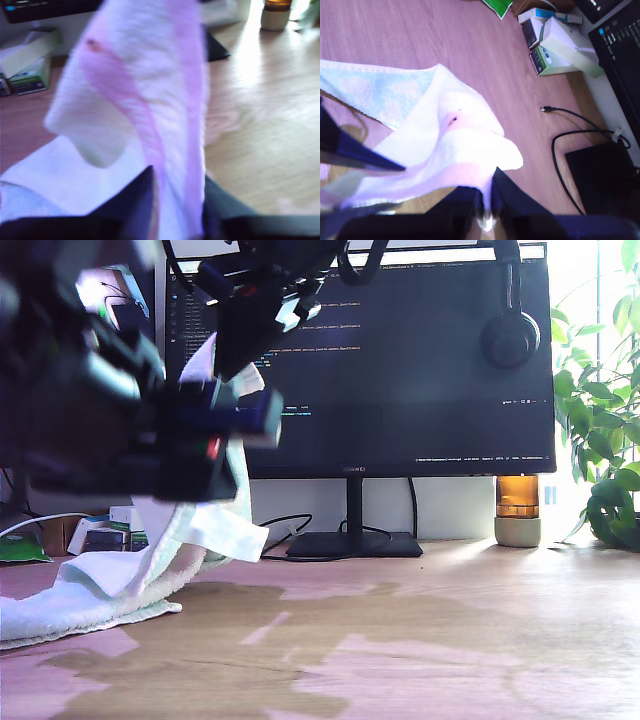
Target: Fold the tea towel to a neat square and place it to the right
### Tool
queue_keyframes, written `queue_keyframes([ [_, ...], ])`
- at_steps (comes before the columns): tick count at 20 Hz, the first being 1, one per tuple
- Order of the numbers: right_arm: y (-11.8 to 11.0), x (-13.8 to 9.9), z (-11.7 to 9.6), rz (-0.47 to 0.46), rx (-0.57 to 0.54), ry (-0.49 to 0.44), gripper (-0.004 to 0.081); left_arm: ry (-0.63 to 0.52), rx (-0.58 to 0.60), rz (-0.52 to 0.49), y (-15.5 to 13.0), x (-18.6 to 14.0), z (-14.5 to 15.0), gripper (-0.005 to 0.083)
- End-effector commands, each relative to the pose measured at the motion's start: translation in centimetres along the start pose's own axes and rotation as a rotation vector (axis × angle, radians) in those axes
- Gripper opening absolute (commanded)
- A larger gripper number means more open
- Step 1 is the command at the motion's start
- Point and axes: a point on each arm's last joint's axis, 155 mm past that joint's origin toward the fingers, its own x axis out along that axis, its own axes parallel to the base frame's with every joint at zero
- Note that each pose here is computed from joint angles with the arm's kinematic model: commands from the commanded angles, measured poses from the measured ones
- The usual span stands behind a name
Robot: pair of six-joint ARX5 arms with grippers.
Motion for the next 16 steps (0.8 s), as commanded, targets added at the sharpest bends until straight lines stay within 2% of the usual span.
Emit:
queue_keyframes([
  [1,-0.7,-0.4,0.6,-0.012,0.011,-0.019,-0.0011,0.027,0.034,0.000,0.3,0.0,-1.2,-0.0025],
  [6,-1.6,-0.3,-0.8,-0.020,0.028,0.020,-0.0011,0.097,0.165,-0.038,0.2,-0.8,-2.5,-0.0025],
  [8,-2.1,-0.2,-1.4,-0.025,0.037,0.034,-0.0011,0.112,0.196,-0.052,0.5,-1.7,-2.1,-0.0024],
  [11,-2.2,-0.2,-2.7,-0.015,0.047,0.074,-0.0011,0.120,0.212,-0.124,0.0,-3.4,-0.1,-0.0024],
  [16,-0.8,-1.4,-4.8,0.058,0.098,0.195,-0.0011,0.158,0.276,-0.297,-1.6,-7.4,4.4,-0.0024],
])
